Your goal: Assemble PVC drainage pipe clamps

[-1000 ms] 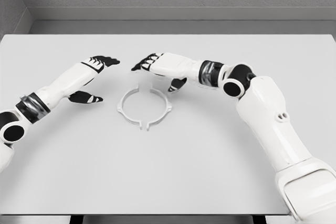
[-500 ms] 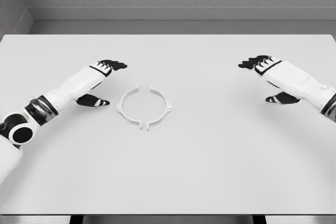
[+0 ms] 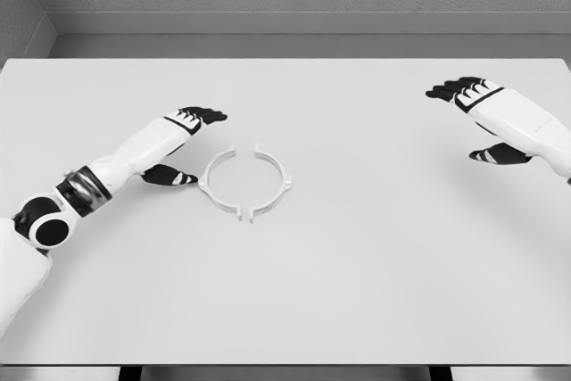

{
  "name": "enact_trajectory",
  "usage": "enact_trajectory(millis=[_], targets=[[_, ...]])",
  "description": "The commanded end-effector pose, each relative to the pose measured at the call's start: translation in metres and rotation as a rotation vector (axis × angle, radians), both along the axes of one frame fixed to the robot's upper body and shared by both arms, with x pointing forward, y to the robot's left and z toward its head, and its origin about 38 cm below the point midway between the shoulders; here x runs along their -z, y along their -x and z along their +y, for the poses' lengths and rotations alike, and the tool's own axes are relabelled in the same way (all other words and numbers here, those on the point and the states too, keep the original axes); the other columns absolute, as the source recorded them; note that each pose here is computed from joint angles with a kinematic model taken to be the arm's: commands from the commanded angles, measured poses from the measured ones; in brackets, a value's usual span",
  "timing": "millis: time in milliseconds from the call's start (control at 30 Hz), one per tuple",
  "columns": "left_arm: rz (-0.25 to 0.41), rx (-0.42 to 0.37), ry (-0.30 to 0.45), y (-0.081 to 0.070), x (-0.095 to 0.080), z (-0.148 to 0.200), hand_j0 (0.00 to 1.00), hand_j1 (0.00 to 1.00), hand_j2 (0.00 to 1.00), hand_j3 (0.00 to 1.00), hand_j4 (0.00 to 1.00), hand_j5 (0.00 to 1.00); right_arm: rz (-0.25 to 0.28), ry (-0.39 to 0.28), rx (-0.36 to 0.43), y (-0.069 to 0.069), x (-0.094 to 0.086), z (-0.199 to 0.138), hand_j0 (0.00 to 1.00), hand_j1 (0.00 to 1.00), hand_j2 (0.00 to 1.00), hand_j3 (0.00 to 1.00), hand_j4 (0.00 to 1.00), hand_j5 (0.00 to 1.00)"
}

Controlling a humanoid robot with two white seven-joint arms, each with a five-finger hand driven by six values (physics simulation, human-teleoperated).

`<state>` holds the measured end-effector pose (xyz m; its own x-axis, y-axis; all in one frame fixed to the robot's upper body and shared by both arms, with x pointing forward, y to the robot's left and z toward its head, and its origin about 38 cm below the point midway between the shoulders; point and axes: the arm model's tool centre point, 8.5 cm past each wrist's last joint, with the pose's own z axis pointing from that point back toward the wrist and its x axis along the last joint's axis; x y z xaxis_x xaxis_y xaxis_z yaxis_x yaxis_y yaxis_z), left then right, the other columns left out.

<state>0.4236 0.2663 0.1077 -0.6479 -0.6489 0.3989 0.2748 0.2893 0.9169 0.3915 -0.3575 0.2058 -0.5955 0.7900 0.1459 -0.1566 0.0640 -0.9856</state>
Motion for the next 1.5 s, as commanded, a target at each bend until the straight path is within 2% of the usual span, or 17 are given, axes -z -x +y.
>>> enact_trajectory(millis=[0, 367, 467, 1200, 1367, 1467], targets=[[0.001, 0.0, 0.008, 0.0, 0.0, -0.001, 1.0, 1.0, 1.0, 1.0, 1.0, 1.0, 0.006, -0.008, 0.004, 0.0, 0.001, -0.001, 1.0, 1.0, 1.0, 1.0, 1.0, 1.0], [0.004, 0.018, 0.022, 0.003, 0.002, -0.011, 1.0, 1.0, 1.0, 1.0, 1.0, 1.0, 0.018, -0.009, 0.012, -0.001, 0.005, -0.004, 1.0, 1.0, 1.0, 1.0, 1.0, 1.0], [0.003, 0.024, 0.023, 0.003, 0.002, -0.014, 1.0, 1.0, 1.0, 1.0, 1.0, 1.0, 0.039, -0.016, 0.029, -0.003, 0.011, -0.01, 1.0, 1.0, 1.0, 1.0, 1.0, 1.0], [-0.002, 0.035, 0.032, 0.003, 0.004, -0.025, 1.0, 1.0, 1.0, 1.0, 1.0, 1.0, 0.038, -0.016, 0.028, -0.003, 0.011, -0.009, 1.0, 1.0, 1.0, 1.0, 1.0, 1.0], [-0.008, 0.007, 0.013, -0.002, -0.001, -0.008, 1.0, 1.0, 1.0, 1.0, 1.0, 1.0, 0.036, -0.016, 0.027, -0.003, 0.011, -0.009, 1.0, 1.0, 1.0, 1.0, 1.0, 1.0], [-0.035, -0.062, -0.07, -0.005, -0.02, 0.045, 1.0, 1.0, 1.0, 1.0, 1.0, 1.0, 0.037, -0.017, 0.027, -0.003, 0.011, -0.009, 1.0, 1.0, 1.0, 1.0, 1.0, 1.0]])
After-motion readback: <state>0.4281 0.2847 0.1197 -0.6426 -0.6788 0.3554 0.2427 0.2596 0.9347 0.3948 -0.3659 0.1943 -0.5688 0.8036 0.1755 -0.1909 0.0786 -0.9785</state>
